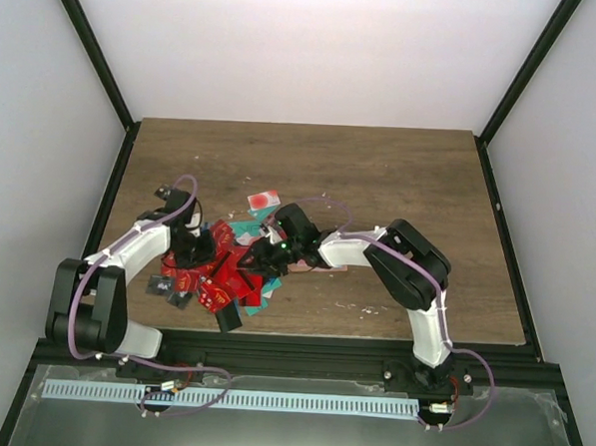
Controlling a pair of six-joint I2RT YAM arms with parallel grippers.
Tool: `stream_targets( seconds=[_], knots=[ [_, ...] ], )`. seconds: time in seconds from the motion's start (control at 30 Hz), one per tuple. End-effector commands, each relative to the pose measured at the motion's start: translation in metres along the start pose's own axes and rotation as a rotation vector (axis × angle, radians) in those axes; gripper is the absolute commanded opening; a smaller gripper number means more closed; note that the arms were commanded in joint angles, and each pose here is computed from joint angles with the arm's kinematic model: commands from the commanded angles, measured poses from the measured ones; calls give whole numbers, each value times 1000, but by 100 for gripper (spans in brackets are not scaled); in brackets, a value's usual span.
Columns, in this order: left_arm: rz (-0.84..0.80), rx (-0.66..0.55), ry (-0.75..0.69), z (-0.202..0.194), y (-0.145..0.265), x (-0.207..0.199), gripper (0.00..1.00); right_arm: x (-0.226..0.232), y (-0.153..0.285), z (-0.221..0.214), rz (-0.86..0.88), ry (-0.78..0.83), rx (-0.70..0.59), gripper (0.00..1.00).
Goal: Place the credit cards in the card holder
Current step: Pick up the credit card from the center of the board.
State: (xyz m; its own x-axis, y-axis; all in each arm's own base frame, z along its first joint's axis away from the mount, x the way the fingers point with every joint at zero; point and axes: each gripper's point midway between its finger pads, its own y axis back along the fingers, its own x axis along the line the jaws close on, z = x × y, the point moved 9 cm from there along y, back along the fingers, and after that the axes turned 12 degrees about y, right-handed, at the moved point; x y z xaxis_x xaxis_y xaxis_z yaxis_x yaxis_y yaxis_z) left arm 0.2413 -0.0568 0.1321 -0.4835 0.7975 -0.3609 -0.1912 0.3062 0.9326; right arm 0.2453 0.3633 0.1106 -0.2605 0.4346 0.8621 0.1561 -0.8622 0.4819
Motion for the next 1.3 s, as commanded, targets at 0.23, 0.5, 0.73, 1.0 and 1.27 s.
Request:
stream_targets(
  seconds=[0.23,0.5,0.73,1.0,1.27],
  knots=[
    [54,47,25,2,-22,9,10,3,-19,11,38,-58,-19,46],
    [85,83,41,1,-32,13,9,-3,-33,16,34,-89,-6,45],
    [72,111,38,-1,-34,13,8,-11,-42,14,20,-128,6,45],
    [41,161,42,-5,-39,12,7,-15,-46,15,45,-146,-8,40],
    [22,165,48,-10,-35,13,6,-17,-48,14,50,-148,-1,19]
  ],
)
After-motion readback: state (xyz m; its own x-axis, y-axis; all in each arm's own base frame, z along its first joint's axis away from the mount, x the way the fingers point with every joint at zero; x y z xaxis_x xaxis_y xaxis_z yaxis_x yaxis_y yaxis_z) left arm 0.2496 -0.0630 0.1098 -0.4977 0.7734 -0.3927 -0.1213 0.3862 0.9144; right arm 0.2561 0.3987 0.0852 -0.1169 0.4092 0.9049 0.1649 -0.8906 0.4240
